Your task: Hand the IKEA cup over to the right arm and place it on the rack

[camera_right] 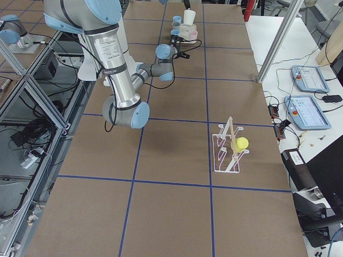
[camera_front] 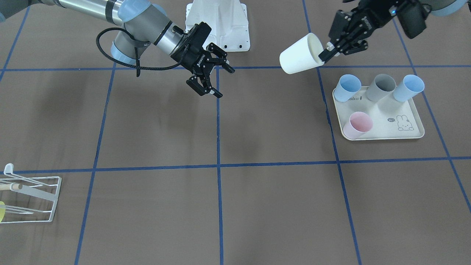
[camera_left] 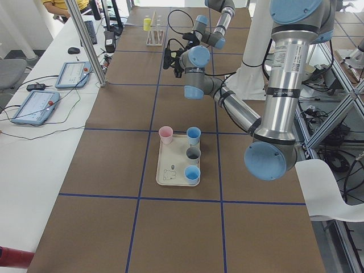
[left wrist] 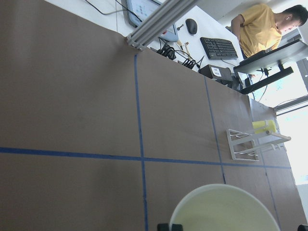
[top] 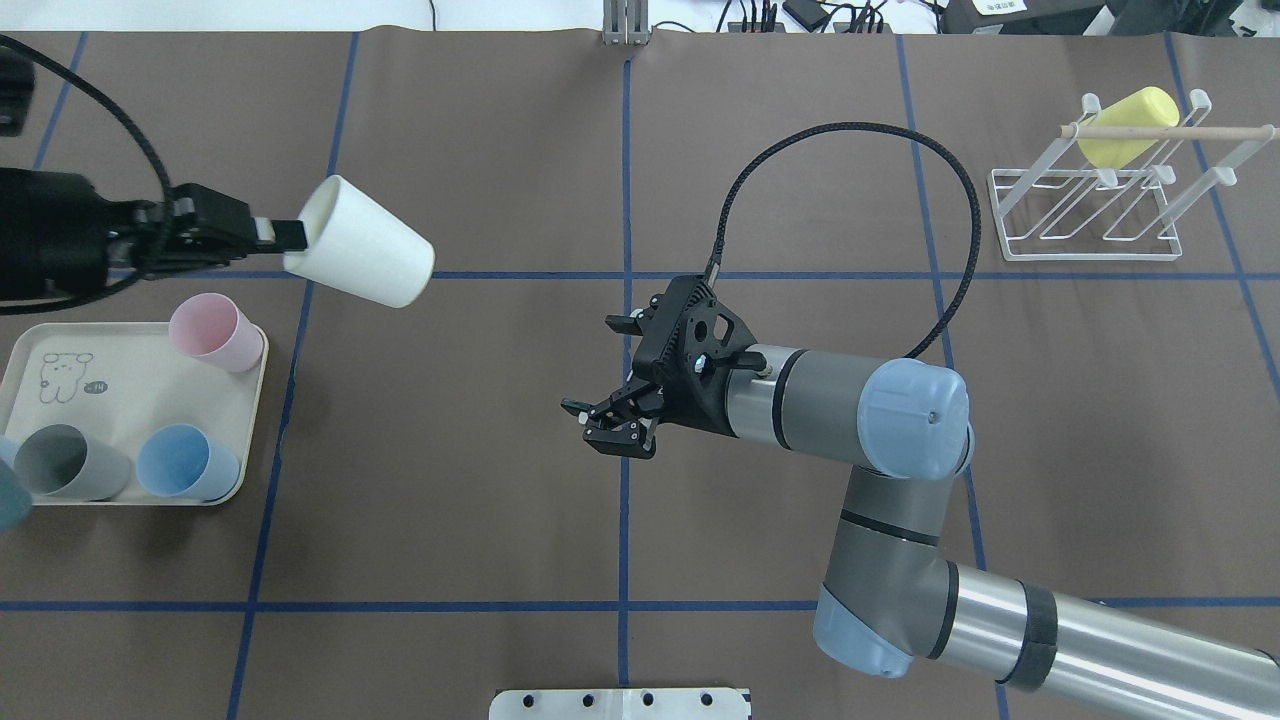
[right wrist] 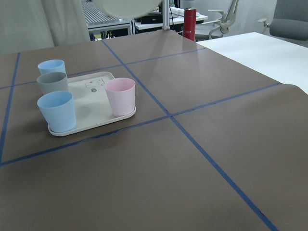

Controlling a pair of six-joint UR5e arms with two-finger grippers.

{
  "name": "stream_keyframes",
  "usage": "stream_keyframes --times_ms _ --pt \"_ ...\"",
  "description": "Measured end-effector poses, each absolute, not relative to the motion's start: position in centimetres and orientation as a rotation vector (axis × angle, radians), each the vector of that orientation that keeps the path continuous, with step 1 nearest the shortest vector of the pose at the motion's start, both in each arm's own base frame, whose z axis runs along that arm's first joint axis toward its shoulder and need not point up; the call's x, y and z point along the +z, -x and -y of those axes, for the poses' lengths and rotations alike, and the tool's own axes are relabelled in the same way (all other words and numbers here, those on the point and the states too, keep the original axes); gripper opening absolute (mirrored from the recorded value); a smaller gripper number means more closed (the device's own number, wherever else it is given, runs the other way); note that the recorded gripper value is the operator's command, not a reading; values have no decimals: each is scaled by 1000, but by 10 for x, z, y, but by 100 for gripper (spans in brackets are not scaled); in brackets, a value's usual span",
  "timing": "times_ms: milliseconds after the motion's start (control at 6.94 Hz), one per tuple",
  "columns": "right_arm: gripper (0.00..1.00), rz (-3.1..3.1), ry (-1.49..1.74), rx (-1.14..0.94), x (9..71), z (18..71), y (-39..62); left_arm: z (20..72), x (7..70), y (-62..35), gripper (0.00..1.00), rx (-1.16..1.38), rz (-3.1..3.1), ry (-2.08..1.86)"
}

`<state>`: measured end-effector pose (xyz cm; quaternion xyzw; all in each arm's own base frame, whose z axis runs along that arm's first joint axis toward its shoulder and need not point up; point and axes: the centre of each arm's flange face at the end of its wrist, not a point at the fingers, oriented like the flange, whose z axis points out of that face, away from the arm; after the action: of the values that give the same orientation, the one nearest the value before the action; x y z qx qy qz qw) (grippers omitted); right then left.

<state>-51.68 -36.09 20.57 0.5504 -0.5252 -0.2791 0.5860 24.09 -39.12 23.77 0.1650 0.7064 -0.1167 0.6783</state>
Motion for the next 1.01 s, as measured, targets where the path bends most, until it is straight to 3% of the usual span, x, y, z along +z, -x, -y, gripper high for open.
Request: stream_keyframes --times_ms 1009 --pt "99 1339 -1389 -618 198 345 511 350 215 -349 0 -252 -1648 -263"
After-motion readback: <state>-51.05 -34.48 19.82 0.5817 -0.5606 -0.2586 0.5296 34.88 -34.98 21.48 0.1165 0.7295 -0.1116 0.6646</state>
